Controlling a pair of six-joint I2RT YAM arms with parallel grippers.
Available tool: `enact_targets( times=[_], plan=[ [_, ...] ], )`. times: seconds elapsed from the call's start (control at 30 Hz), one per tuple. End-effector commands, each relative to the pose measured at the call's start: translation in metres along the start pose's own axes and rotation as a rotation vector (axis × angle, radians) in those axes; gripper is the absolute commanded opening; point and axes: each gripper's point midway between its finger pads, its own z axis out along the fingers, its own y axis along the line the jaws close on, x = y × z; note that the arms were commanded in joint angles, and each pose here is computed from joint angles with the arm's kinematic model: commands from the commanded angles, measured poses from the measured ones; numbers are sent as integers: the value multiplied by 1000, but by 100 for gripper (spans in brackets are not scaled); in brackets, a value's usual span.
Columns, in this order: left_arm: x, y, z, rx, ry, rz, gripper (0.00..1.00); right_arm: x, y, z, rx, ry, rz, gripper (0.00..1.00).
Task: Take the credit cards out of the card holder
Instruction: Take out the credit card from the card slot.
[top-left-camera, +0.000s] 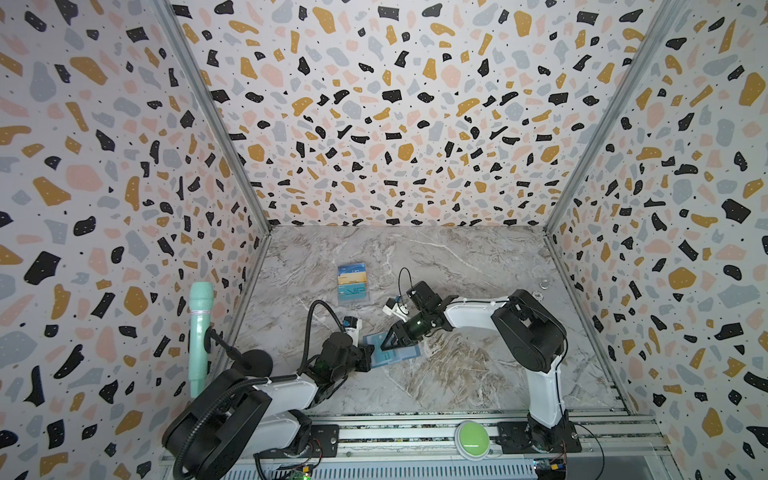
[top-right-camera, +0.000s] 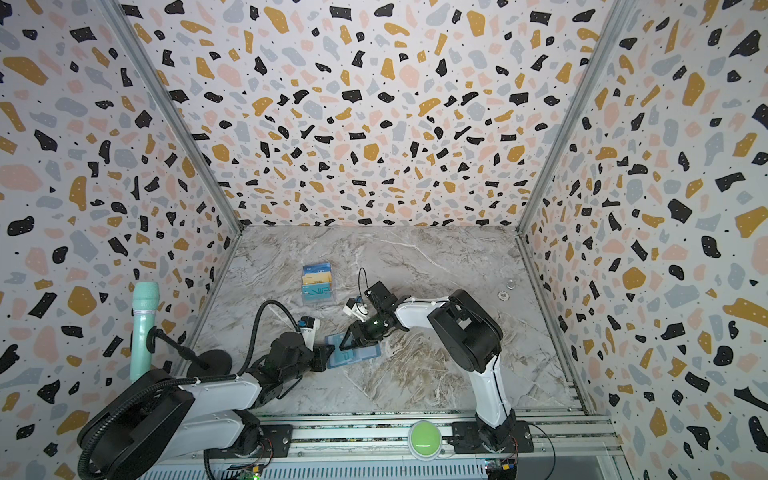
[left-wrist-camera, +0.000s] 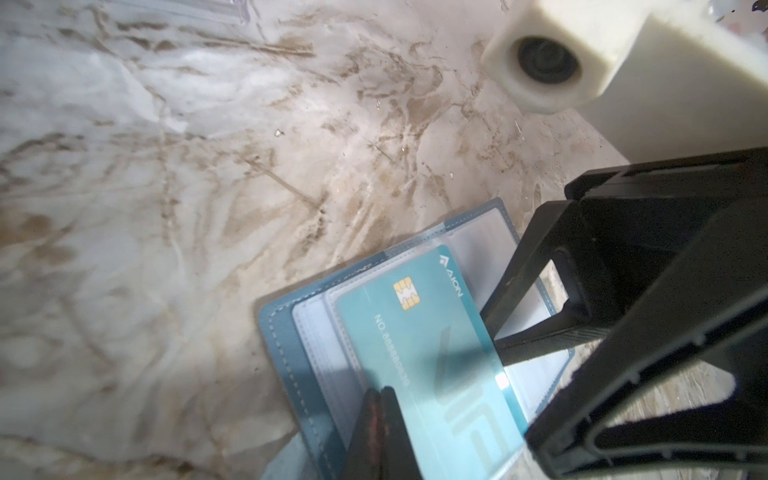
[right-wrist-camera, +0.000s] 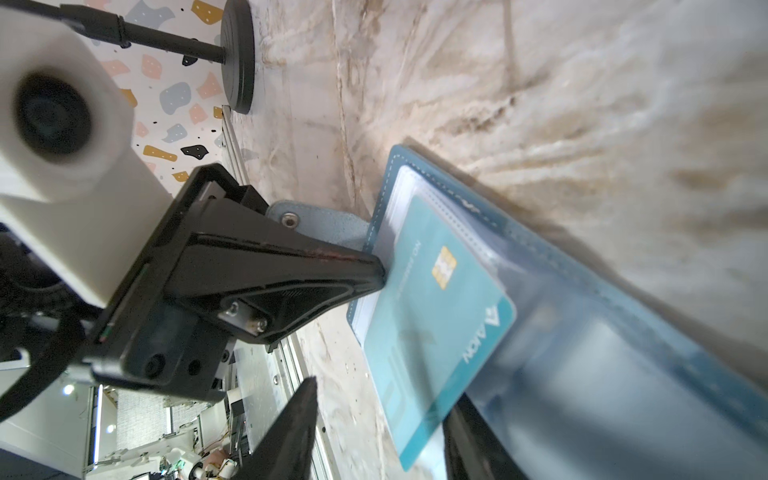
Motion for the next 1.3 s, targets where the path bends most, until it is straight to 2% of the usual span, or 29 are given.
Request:
enact_targets(
  times=[0.0, 0.2, 0.4, 0.63, 0.87, 1.07, 1.27],
  plan=[
    [15, 12, -5, -54, 55, -7, 2, -3, 20, -5, -75, -20, -14, 48],
    [8, 10, -13, -57, 27, -1, 2, -4, 17, -2, -118, -49, 41, 48],
    [15, 10, -12, -45, 47, -11, 3, -8, 17, 0, -172, -92, 98, 49],
    [18, 10, -11, -38, 56, -13, 3, -11, 15, 2, -174, -123, 135, 49],
    [17, 10, -12, -36, 54, -12, 2, -7, 13, 12, -180, -113, 156, 50],
    [18, 10, -12, -39, 53, -14, 3, -1, -3, 23, -67, -78, 147, 51],
    [17, 10, -12, -39, 51, -14, 2, -2, 8, 21, -154, -85, 152, 51]
  ],
)
